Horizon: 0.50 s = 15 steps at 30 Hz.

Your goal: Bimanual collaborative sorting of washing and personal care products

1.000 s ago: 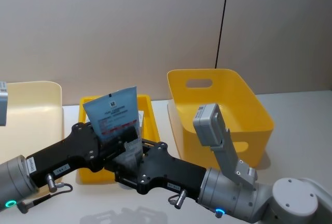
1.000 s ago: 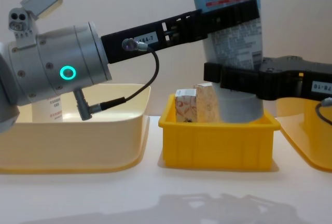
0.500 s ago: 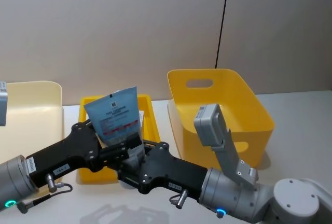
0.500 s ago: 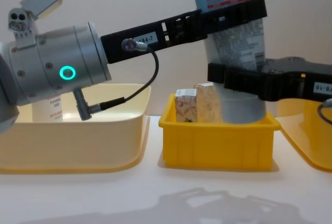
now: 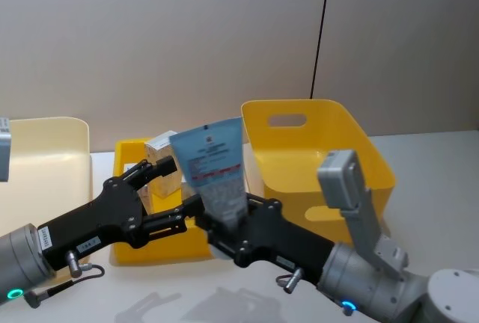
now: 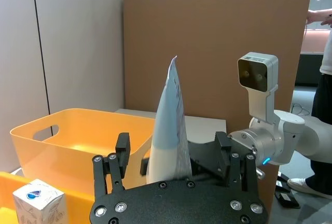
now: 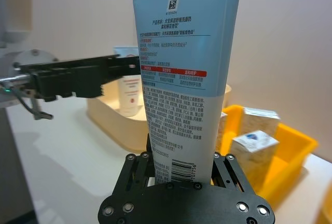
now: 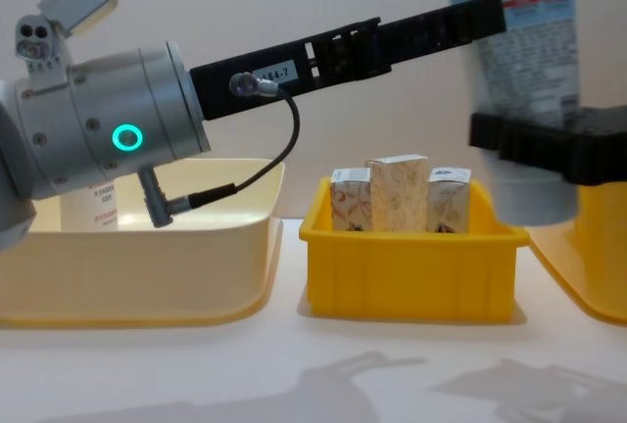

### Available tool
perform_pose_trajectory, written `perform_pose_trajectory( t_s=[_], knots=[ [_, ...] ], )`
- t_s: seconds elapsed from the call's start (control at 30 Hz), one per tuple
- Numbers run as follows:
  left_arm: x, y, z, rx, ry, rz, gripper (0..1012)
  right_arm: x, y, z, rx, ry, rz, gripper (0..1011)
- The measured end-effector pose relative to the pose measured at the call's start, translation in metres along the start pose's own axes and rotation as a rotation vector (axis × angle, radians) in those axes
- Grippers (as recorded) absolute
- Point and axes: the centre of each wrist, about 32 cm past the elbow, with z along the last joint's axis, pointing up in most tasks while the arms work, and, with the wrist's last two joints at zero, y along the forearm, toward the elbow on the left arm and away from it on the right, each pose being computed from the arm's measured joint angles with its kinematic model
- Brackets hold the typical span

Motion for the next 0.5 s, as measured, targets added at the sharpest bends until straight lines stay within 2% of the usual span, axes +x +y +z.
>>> perform_pose_trajectory(
  t_s=[0.33, 0.5],
  knots=[
    [0.0000, 0.0000, 0.0000, 0.000, 0.000, 0.000, 1003, 0.005, -0.023, 0.002, 0.018, -0.028, -0.140, 465],
    [0.0000, 0.0000, 0.0000, 0.000, 0.000, 0.000, 1003, 0.012, -0.033, 0.004, 0.046, -0.060, -0.224, 465]
  ],
)
